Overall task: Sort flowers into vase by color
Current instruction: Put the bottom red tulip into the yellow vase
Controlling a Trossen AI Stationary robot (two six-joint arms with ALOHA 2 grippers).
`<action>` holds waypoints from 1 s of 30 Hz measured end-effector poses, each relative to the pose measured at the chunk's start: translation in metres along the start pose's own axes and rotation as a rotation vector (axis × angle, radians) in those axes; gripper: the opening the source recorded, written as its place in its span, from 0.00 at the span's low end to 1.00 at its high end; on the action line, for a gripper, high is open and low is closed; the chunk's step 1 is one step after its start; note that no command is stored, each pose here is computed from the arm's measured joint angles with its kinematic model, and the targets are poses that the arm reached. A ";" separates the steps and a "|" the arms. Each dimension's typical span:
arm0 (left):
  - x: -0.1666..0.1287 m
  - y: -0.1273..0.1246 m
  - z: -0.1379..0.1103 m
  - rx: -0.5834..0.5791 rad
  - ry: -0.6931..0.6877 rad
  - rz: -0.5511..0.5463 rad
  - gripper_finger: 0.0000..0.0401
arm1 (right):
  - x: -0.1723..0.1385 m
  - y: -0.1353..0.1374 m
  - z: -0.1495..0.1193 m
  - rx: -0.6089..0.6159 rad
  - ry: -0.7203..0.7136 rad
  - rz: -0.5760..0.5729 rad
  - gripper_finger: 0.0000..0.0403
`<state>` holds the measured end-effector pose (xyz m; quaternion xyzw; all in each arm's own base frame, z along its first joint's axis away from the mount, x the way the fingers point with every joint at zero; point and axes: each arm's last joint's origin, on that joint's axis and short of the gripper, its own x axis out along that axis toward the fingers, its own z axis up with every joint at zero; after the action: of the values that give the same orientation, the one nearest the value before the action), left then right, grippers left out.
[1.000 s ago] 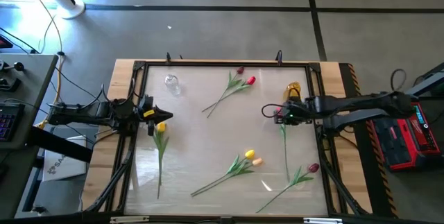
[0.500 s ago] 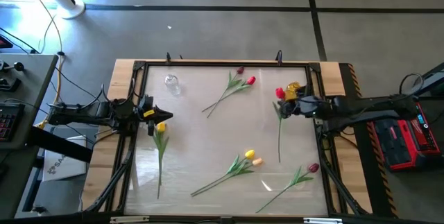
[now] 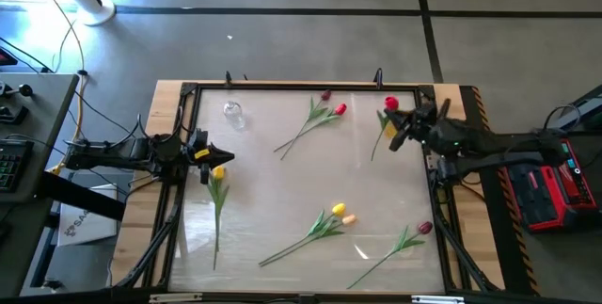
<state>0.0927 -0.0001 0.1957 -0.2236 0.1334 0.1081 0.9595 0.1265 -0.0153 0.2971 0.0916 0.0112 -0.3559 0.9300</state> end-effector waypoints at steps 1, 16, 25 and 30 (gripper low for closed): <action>0.000 0.000 0.000 -0.001 0.000 0.000 0.01 | -0.002 -0.001 0.004 -0.008 -0.034 0.002 0.00; 0.000 0.000 0.000 0.000 0.000 0.000 0.01 | -0.052 -0.031 0.091 -0.125 -0.215 -0.080 0.00; 0.000 0.000 0.000 0.000 -0.001 0.000 0.01 | -0.059 -0.034 0.112 -0.172 -0.196 -0.156 0.00; 0.000 0.000 0.000 -0.001 -0.001 0.000 0.01 | -0.056 -0.034 0.108 -0.168 -0.167 -0.211 0.00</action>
<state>0.0927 0.0000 0.1957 -0.2238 0.1331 0.1084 0.9594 0.0575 -0.0222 0.4029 -0.0184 -0.0270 -0.4558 0.8895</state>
